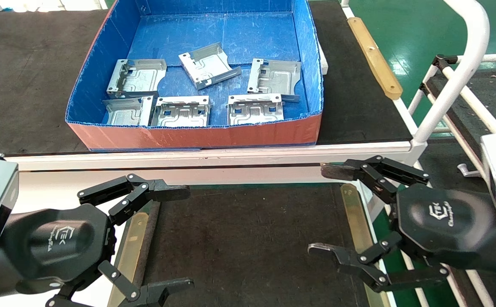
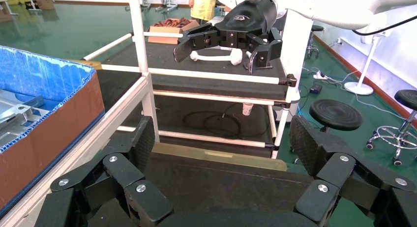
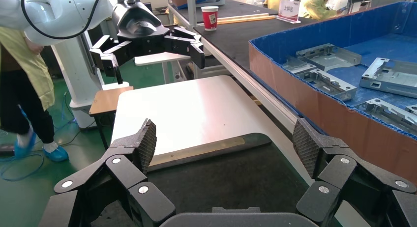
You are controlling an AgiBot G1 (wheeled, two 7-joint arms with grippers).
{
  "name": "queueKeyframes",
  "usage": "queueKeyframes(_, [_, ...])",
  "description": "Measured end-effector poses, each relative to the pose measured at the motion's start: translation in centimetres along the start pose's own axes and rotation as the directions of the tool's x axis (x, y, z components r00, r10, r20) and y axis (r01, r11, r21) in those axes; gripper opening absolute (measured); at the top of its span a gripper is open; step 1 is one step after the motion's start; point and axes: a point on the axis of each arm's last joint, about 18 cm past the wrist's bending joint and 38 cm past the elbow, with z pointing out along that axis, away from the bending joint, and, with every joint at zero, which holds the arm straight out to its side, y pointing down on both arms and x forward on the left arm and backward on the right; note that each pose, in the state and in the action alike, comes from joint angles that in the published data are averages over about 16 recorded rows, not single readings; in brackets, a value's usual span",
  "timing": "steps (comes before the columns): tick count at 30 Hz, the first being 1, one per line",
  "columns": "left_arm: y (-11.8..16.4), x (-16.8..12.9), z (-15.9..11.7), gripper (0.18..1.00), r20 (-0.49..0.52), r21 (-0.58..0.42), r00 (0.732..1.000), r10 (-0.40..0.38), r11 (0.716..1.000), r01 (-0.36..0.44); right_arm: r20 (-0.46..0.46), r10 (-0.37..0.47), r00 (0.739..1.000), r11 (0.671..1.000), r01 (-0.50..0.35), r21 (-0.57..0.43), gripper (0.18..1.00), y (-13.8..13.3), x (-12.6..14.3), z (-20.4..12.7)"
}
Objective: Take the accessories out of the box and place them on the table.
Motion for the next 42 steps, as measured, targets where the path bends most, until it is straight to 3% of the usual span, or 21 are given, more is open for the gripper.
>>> queueKeyframes(29, [-0.1, -0.1, 0.0, 1.001, 0.005, 0.000, 1.000, 0.001, 1.000, -0.001, 0.000, 0.000, 1.000, 1.000, 0.000, 0.000, 1.001, 0.0, 0.0, 0.0])
queueKeyframes(42, [-1.7, -3.2, 1.2, 1.001, 0.114, -0.008, 0.993, 0.023, 1.000, -0.022, 0.000, 0.000, 1.000, 1.000, 0.000, 0.000, 1.001, 0.0, 0.0, 0.0])
